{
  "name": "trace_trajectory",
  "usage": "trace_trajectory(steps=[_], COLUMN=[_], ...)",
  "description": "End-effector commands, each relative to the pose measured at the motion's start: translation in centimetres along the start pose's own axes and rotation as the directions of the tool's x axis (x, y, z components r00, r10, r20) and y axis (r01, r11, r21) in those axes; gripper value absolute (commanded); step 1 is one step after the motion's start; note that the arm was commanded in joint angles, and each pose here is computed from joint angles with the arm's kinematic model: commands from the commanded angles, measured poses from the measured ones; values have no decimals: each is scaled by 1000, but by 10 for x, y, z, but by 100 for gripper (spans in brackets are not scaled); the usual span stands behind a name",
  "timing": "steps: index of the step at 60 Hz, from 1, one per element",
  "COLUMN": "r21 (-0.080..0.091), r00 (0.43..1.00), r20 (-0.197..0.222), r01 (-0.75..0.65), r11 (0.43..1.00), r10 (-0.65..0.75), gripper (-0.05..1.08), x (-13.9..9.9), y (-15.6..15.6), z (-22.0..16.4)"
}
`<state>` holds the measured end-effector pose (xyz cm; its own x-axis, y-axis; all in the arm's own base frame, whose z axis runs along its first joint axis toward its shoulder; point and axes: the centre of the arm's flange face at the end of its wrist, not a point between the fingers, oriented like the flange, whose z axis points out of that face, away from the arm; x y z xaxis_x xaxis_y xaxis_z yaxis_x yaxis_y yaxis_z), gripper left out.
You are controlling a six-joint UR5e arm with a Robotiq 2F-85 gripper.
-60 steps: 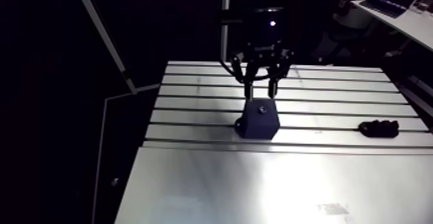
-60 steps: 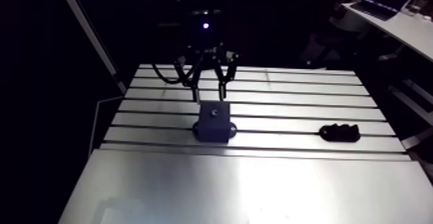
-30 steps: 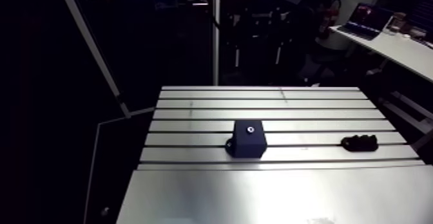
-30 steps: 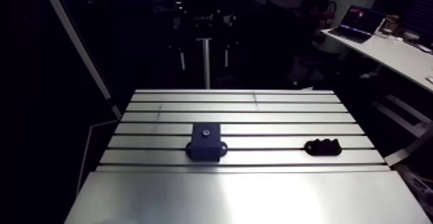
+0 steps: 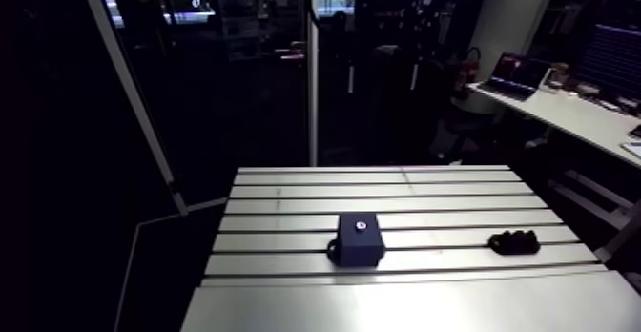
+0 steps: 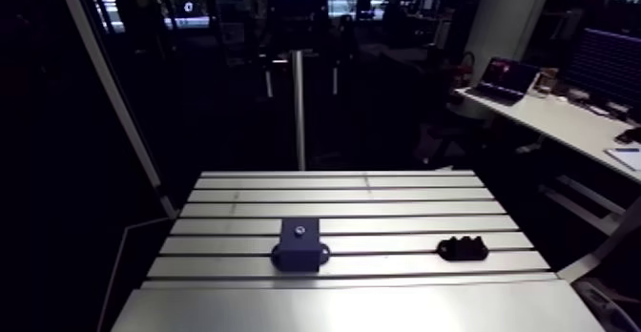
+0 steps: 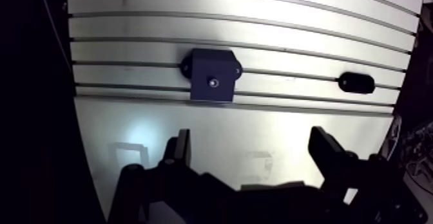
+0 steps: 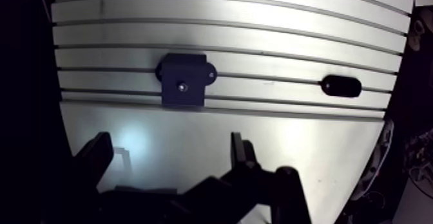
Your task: Pick up the M10 bolt and insert it into the hole until fully seated.
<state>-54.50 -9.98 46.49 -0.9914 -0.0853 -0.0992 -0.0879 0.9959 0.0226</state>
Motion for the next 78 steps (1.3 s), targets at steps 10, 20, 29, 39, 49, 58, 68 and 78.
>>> trace_trajectory(steps=[10,20,29,39,49,58,68,78], r21=[-3,4,2,0,-3,-2,-1,0], r00=[999,999,1000,999,1000,1000,1000,1000], r20=[-16,-15,3,14,15,11,6,12], r01=[-28,-30,-30,-30,-26,-24,-24,-25], r11=[1000,1000,1000,1000,1000,1000,1000,1000], r10=[28,30,30,30,26,24,24,25], gripper=[0,0,0,1,1,1,1,1], x=[-65,-61,-58,-55,-52,-50,-50,-50], y=[-2,-2,-2,-1,0,0,0,-1], z=[-64,-63,-55,-38,-26,-26,-27,-25])
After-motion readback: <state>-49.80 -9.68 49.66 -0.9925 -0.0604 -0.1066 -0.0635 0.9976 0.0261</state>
